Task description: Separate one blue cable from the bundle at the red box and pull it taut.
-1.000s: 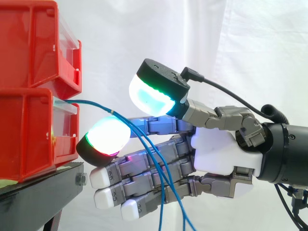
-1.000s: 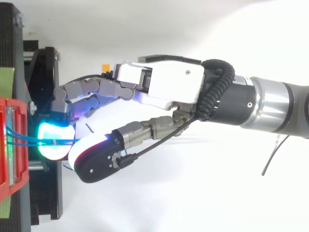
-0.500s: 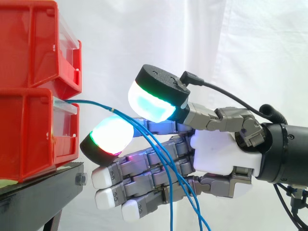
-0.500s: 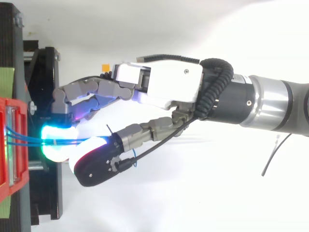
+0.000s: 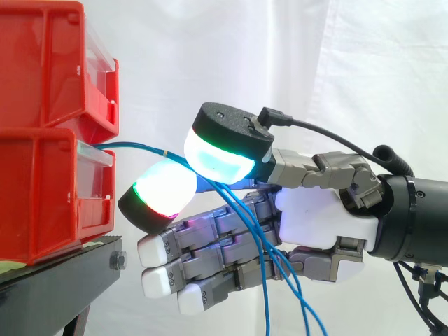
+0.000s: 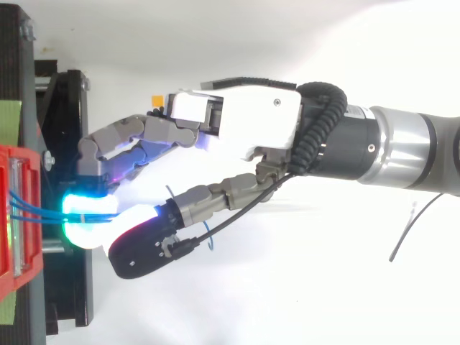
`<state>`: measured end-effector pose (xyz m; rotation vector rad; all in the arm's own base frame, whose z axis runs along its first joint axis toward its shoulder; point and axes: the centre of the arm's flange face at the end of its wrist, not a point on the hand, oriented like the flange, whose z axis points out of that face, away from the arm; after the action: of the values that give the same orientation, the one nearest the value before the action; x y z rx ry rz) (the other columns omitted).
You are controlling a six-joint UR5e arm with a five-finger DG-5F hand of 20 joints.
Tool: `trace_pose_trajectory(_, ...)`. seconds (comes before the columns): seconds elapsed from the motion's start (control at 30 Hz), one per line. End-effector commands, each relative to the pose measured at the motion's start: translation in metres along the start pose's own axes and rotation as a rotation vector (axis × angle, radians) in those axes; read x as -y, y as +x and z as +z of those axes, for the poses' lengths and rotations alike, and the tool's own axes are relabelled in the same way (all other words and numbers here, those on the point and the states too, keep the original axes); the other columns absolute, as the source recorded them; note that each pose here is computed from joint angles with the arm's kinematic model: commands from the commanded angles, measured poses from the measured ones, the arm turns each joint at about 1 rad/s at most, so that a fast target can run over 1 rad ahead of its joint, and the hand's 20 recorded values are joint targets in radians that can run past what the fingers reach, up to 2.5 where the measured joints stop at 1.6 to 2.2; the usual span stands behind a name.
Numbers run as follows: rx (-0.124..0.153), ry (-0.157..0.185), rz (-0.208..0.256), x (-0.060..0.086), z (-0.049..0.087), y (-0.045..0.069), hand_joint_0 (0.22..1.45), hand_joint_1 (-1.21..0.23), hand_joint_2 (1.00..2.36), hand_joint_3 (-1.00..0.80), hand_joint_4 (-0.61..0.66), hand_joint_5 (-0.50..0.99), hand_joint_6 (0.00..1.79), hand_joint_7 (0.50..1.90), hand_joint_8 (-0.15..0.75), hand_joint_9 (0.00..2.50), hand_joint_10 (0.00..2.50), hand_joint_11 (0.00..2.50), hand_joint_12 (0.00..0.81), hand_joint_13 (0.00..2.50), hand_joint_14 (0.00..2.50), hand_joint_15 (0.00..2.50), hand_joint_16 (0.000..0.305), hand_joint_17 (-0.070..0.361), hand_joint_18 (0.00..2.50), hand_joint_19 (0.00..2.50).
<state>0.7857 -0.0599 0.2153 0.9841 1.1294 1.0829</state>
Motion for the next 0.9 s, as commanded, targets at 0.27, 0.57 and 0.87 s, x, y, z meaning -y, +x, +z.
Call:
trace_pose_trajectory(0.27, -0.022, -0.004, -0.002, -0.001, 0.001, -0.005, 0.59, -0.45, 1.00, -0.48, 0.22, -0.16, 0.77, 0.96, 0.347, 0.76, 0.01, 0.54, 0.384, 0.75, 0.01, 0.38, 0.050, 0.114, 0.67, 0.50)
trace_pose_trajectory(0.57, -0.025, -0.007, -0.004, -0.004, 0.003, -0.010, 0.62, -0.53, 1.01, -0.37, 0.21, -0.13, 0.74, 1.03, 0.351, 0.82, 0.01, 0.54, 0.384, 0.78, 0.01, 0.39, 0.050, 0.111, 0.69, 0.51)
trace_pose_trajectory(0.87, -0.027, -0.012, -0.006, -0.006, 0.005, -0.014, 0.60, -0.61, 1.01, -0.19, 0.20, -0.14, 0.79, 1.02, 0.367, 0.82, 0.01, 0.55, 0.400, 0.80, 0.01, 0.39, 0.053, 0.119, 0.72, 0.50)
